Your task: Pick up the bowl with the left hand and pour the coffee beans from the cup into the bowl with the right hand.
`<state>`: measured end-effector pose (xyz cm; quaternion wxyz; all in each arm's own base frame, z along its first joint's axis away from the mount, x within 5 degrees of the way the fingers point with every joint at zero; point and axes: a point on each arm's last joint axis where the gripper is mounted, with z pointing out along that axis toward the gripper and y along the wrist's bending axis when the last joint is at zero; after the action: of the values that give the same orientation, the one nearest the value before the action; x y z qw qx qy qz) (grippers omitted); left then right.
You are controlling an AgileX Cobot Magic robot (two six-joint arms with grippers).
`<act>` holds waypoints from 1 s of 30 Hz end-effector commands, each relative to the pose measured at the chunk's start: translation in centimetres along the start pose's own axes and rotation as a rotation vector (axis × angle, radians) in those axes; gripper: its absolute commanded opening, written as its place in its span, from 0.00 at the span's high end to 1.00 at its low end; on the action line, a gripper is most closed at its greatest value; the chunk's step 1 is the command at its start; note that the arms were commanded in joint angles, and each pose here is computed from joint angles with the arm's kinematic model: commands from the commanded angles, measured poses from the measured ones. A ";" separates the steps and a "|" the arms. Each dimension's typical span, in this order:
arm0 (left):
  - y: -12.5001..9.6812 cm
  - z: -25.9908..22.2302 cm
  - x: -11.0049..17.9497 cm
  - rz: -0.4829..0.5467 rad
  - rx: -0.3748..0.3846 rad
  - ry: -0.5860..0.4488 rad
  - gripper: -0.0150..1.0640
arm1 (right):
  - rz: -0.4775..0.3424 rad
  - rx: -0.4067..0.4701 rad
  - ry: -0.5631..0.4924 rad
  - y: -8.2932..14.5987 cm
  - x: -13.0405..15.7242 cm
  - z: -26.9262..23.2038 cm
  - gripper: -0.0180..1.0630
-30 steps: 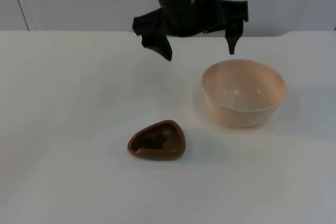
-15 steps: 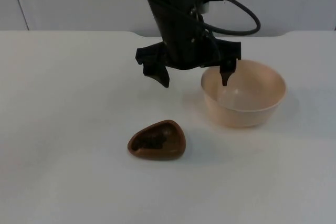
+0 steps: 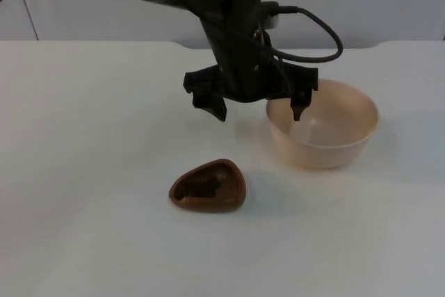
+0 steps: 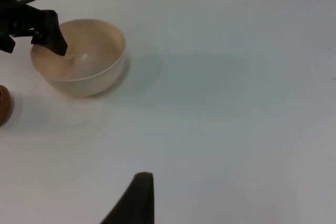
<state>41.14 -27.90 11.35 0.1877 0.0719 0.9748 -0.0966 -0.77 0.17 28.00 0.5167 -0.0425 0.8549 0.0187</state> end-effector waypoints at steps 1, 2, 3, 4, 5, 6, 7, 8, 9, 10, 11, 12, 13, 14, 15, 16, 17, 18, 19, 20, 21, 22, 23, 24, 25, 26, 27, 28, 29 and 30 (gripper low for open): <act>-0.4 -0.1 -0.1 0.012 0.006 -0.017 0.05 | 0.005 0.009 -0.009 0.0 0.0 0.0 0.01; -0.4 -0.1 -0.1 0.012 0.006 -0.017 0.05 | 0.005 0.009 -0.009 0.0 0.0 0.0 0.01; -0.4 -0.1 -0.1 0.012 0.006 -0.017 0.05 | 0.005 0.009 -0.009 0.0 0.0 0.0 0.01; -0.4 -0.1 -0.1 0.012 0.006 -0.017 0.05 | 0.005 0.009 -0.009 0.0 0.0 0.0 0.01; -0.4 0.0 0.0 0.012 0.005 -0.015 0.06 | 0.005 0.009 -0.009 0.0 0.0 0.0 0.01; -0.4 0.0 0.0 0.012 0.005 -0.015 0.07 | 0.005 0.009 -0.009 0.0 0.0 0.0 0.01; -0.4 0.0 0.0 0.012 0.005 -0.015 0.07 | 0.005 0.009 -0.009 0.0 0.0 0.0 0.01; -0.4 0.0 0.0 0.012 0.005 -0.015 0.09 | 0.005 0.009 -0.009 0.0 0.0 0.0 0.01; -0.4 0.0 0.0 0.012 0.005 -0.015 0.13 | 0.005 0.009 -0.009 0.0 0.0 0.0 0.01; -0.4 0.0 0.0 0.012 0.005 -0.015 0.16 | 0.005 0.009 -0.009 0.0 0.0 0.0 0.01; -0.4 0.0 0.0 0.012 0.005 -0.015 0.22 | 0.005 0.009 -0.009 0.0 0.0 0.0 0.01; -0.4 0.0 0.0 0.012 0.005 -0.015 0.22 | 0.005 0.009 -0.009 0.0 0.0 0.0 0.01; -0.3 0.0 0.0 0.015 0.003 -0.016 0.32 | 0.005 0.009 -0.009 0.0 0.0 0.0 0.01; -0.3 0.0 0.0 0.015 0.003 -0.016 0.37 | 0.005 0.009 -0.009 0.0 0.0 0.0 0.01; -0.3 0.0 0.0 0.015 0.003 -0.016 0.44 | 0.005 0.009 -0.009 0.0 0.0 0.0 0.01; -0.3 0.0 0.0 0.015 0.003 -0.016 0.50 | 0.005 0.009 -0.009 0.0 0.0 0.0 0.01; -0.3 0.0 0.0 0.015 0.003 -0.016 0.50 | 0.005 0.009 -0.009 0.0 0.0 0.0 0.01; -0.3 0.0 0.0 0.015 0.003 -0.016 0.55 | 0.005 0.009 -0.009 0.0 0.0 0.0 0.01; -0.3 0.0 0.0 0.015 0.003 -0.016 0.61 | 0.005 0.009 -0.009 0.0 0.0 0.0 0.01; -0.3 0.0 0.0 0.015 0.003 -0.016 0.67 | 0.005 0.009 -0.009 0.0 0.0 0.0 0.01; -0.3 0.0 0.0 0.015 0.003 -0.016 0.73 | 0.005 0.009 -0.009 0.0 0.0 0.0 0.01; -0.3 0.0 0.0 0.015 0.003 -0.016 0.77 | 0.005 0.009 -0.009 0.0 0.0 0.0 0.01; -0.3 0.0 0.0 0.015 0.003 -0.016 0.77 | 0.005 0.009 -0.009 0.0 0.0 0.0 0.01; -0.4 -0.1 -0.1 0.015 0.004 -0.017 0.83 | 0.005 0.009 -0.009 0.0 0.0 0.0 0.01; -0.4 -0.1 -0.1 0.015 0.004 -0.017 0.88 | 0.005 0.009 -0.009 0.0 0.0 0.0 0.01; -0.4 -0.1 -0.1 0.014 0.006 -0.021 0.92 | 0.005 0.009 -0.009 0.0 0.0 0.0 0.01; -0.4 -0.3 -0.2 0.014 0.007 -0.024 0.97 | 0.005 0.009 -0.009 0.0 0.0 0.0 0.01; -0.4 -0.5 -0.3 0.014 0.009 -0.027 0.99 | 0.004 0.010 -0.009 0.0 0.0 0.0 0.01; -0.5 -0.8 -0.4 0.013 0.013 -0.032 0.99 | 0.004 0.010 -0.009 0.0 0.0 0.0 0.01; -0.5 -0.8 -0.4 0.013 0.013 -0.032 0.99 | 0.004 0.010 -0.009 0.0 0.0 0.0 0.01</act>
<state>41.23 -27.97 11.20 0.1927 0.0737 0.9736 -0.0977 -0.77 0.17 28.00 0.5167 -0.0425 0.8549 0.0187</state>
